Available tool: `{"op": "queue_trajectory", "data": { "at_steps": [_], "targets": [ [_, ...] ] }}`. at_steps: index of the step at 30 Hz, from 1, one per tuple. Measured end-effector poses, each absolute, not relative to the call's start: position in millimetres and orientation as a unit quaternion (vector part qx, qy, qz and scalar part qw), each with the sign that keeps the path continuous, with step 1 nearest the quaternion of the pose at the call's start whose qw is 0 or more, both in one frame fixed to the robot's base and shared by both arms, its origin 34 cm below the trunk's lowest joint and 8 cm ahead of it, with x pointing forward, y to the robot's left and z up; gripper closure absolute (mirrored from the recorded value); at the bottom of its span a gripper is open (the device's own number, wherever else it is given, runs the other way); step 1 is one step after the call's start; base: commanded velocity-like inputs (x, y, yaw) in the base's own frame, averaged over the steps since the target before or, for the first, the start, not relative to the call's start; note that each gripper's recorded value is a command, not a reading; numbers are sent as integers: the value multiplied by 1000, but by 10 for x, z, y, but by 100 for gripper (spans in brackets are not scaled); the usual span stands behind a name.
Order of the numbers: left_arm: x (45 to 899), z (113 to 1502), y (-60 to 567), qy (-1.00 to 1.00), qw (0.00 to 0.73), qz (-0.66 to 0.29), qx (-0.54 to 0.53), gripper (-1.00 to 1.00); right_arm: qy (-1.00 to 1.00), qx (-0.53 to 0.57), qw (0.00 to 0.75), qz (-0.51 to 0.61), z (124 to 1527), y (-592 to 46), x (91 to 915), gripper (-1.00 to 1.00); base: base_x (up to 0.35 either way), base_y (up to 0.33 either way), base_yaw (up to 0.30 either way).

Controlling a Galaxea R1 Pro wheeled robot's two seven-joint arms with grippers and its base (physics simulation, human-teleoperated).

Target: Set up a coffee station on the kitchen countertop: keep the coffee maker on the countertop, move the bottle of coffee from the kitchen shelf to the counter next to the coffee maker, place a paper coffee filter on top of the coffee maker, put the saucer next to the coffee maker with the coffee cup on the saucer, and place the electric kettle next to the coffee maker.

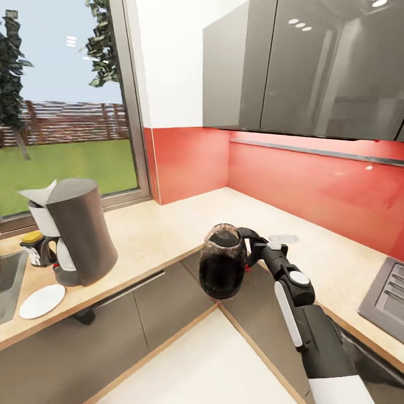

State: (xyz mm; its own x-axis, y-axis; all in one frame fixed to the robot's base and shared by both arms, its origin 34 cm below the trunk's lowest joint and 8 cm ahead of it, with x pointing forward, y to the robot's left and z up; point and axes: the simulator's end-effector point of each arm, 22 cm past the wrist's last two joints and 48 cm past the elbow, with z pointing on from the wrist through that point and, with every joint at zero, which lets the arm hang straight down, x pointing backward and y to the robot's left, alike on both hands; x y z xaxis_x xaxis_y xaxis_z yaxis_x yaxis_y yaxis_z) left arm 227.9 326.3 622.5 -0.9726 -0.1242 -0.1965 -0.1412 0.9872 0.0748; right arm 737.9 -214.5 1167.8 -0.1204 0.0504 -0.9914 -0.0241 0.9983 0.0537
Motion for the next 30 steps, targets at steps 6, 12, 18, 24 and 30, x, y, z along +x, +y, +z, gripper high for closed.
{"op": "queue_trajectory", "data": {
  "at_steps": [6,12,18,24,30],
  "targets": [
    [2296,6232,3273,992,98,45,-67,-100,744,10,667,31,11737,-2120,7366,100,297,-190,215],
    [2320,6237,3253,992,101,43,-68,-100,742,10,669,31,11771,-2119,7357,100,249,-36,215],
    [2341,6242,3250,991,104,43,-68,-100,741,10,671,31,11803,-2117,7349,100,132,-1,216],
    [2361,6248,3250,991,106,43,-68,-100,739,10,673,31,11833,-2118,7341,100,24,0,216],
    [2383,6254,3240,991,109,42,-68,-100,737,9,675,31,11866,-2118,7331,100,1,0,216]
  ]
}}
